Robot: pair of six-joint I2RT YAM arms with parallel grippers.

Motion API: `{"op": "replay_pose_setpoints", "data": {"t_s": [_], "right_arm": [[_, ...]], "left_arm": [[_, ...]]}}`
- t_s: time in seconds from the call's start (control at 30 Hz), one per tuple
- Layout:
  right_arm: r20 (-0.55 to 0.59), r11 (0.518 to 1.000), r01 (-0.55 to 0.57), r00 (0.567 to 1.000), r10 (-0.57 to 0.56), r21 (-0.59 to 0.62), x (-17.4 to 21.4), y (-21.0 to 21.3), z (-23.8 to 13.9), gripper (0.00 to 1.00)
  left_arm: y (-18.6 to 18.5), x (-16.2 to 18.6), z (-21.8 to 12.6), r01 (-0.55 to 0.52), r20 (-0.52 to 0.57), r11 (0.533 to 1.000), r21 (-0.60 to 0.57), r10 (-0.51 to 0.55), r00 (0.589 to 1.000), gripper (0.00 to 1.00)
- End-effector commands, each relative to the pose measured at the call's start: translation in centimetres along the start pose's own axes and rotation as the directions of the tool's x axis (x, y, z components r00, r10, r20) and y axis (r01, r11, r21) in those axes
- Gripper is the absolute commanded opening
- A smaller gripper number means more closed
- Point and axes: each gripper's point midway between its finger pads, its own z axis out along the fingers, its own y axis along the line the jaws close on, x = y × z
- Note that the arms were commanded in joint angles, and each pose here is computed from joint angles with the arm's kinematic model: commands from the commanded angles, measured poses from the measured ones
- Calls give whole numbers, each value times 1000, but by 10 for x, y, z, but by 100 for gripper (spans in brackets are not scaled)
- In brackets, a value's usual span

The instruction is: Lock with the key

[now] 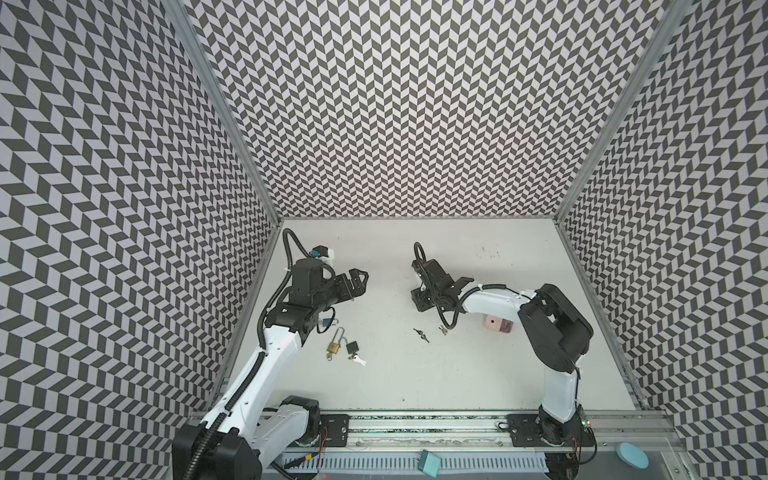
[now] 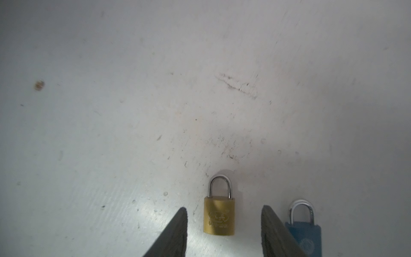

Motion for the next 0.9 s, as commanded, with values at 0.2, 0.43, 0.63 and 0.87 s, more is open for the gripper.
{"op": "replay_pose_setpoints", "data": {"t_s": [0.2,0.43,0.63,0.87], "right_arm": [[180,974,92,982,-54,-206,-13,99,-57,54],[115,954,128,988,-100,-272,21,183,-47,55],[67,935,215,977,-204,-283,44,231,-32,67],[12,939,265,963,-269,-218,60,240,-2,75]], "left_arm": [[53,-15,-32,147,113,985,-93,-136,984,99],[96,-25,-60,276,228,936,-217,-227,947,100],[111,-28,-78,322,292,905,-276,-240,926,100],[111,-30,-81,323,302,904,-280,-236,924,100]]}}
